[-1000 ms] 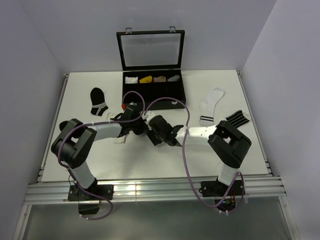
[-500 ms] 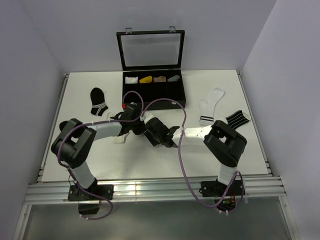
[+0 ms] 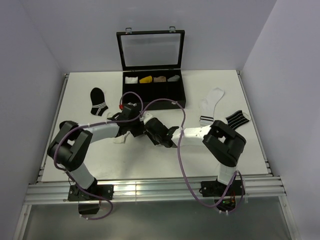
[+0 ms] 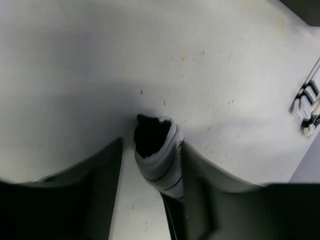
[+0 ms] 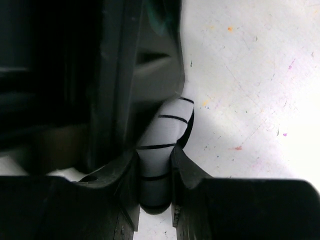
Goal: Roll the socks
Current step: Pick up the sock at the center of the board.
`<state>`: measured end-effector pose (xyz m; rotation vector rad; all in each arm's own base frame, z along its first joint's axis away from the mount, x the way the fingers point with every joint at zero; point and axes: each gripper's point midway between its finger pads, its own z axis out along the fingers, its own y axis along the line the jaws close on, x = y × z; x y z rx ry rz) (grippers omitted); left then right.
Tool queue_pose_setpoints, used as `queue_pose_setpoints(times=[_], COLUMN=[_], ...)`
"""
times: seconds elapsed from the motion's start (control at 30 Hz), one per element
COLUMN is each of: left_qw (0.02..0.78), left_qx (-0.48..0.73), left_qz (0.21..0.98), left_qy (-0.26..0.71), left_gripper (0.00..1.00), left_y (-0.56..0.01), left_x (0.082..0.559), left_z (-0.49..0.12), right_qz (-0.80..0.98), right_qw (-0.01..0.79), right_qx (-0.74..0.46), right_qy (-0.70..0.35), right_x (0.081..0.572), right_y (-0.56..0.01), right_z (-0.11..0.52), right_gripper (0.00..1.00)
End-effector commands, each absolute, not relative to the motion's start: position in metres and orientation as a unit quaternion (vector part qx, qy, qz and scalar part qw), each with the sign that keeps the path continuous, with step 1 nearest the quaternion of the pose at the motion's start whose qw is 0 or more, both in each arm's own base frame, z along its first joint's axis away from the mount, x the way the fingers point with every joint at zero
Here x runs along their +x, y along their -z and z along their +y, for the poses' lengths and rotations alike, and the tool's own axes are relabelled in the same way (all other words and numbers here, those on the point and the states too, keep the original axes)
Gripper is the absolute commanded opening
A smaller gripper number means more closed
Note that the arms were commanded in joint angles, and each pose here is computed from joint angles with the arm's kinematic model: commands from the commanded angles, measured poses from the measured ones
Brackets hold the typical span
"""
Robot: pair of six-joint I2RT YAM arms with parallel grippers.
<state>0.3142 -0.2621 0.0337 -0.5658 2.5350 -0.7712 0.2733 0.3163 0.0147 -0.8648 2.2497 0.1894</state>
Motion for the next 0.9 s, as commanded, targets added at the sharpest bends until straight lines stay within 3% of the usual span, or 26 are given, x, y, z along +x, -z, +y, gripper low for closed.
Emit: queue_pose_setpoints(times=[0.0,0.1,0.37,0.87], left_qw=[0.254,0.288,0.4,0.544], left_qx=[-0.211,-0.23,-0.284,-0.265], left_qz=[0.896,0.88,0.832,0.787], left_qy=[0.297,0.298,0.258,0.121], left_gripper=[0.58,0.75,0.89,0.93], left_y=[-0.075,-0.103,-0.176,-0.258], left_x=[0.317,0.323,0.332,0.313], left_z=[-0.254,-0.237,-0.166,-0.058], right_qz=[0.889,0.894,0.895,0.873], right_qw=[0.3,0.308,0.357,0.462], right_qx=[-0.342,-0.319,-0.257,-0.14], right_qy=[-0.052,-0.054,-0.076,-0.064], right_x=[0.249,0.251,0.276,0.392], right_y=[0.007,-0.003,-0.062,-0.211], right_z=[0.29,0.282,0.266,0.207], right_gripper=[0.0,0.0,0.0,0.0])
